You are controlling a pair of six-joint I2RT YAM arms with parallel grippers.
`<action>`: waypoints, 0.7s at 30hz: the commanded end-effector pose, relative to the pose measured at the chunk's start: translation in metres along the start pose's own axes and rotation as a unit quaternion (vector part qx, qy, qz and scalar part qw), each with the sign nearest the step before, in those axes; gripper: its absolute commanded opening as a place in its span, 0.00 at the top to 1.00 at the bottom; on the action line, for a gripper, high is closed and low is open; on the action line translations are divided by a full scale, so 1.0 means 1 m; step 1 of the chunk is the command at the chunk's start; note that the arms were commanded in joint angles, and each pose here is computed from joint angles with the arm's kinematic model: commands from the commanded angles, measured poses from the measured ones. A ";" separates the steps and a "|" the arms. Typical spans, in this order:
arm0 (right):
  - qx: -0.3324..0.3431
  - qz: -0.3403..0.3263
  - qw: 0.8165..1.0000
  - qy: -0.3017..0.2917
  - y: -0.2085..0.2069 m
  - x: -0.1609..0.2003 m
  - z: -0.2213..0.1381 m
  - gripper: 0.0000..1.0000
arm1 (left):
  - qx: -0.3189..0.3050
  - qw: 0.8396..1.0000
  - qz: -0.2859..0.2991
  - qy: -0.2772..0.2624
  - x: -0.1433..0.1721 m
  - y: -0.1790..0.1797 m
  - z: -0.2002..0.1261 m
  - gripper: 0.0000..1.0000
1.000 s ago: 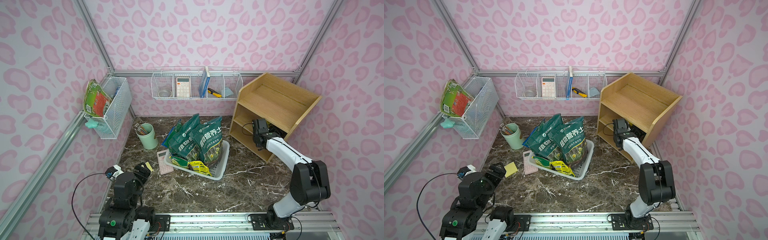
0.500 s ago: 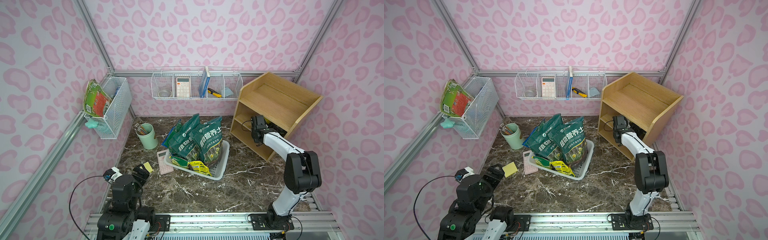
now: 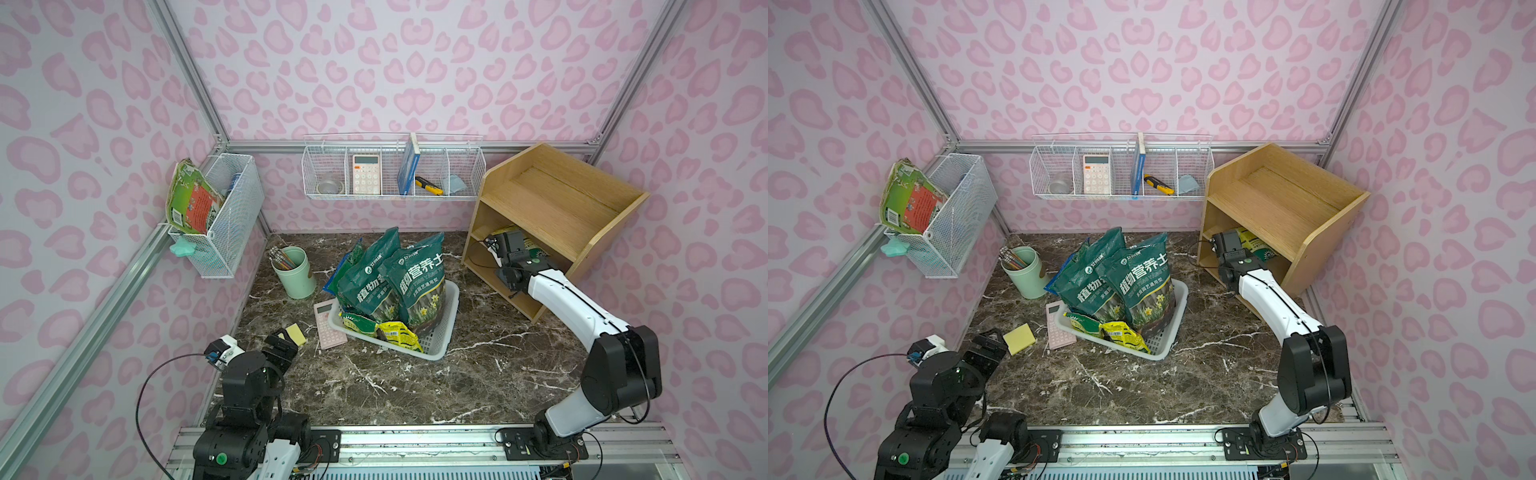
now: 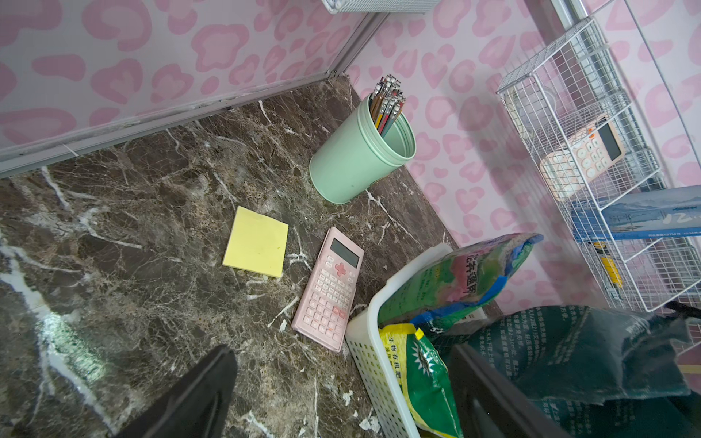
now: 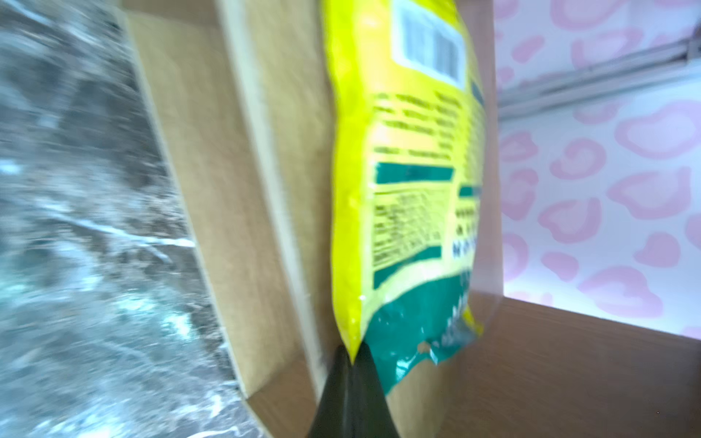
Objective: Take down the fertilizer bag from the shelf
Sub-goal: Pick up the fertilizer bag from the shelf, then place the fertilizer bag in the storage box.
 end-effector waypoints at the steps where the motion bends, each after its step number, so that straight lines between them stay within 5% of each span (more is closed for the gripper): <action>1: -0.036 0.016 0.999 -0.031 0.014 -0.010 -0.016 1.00 | -0.007 1.000 0.002 -0.005 -0.002 0.002 0.001 0.08; 10: -0.044 0.064 0.995 -0.067 0.034 -0.029 -0.071 1.00 | -0.008 1.000 0.003 -0.003 0.000 0.002 0.003 0.08; 21: 0.094 -0.054 0.983 -0.151 0.066 -0.021 -0.158 1.00 | 0.000 1.000 -0.002 0.011 0.005 -0.001 0.007 0.08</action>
Point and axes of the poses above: each gripper's point midway between its finger pads, its own z axis out along the fingers, its own y axis along the line the jaws close on, x = y × z, the point moved 2 cm from there along -z, back along the fingers, and after that the axes turned 10 degrees about z, right-handed, at the moved point
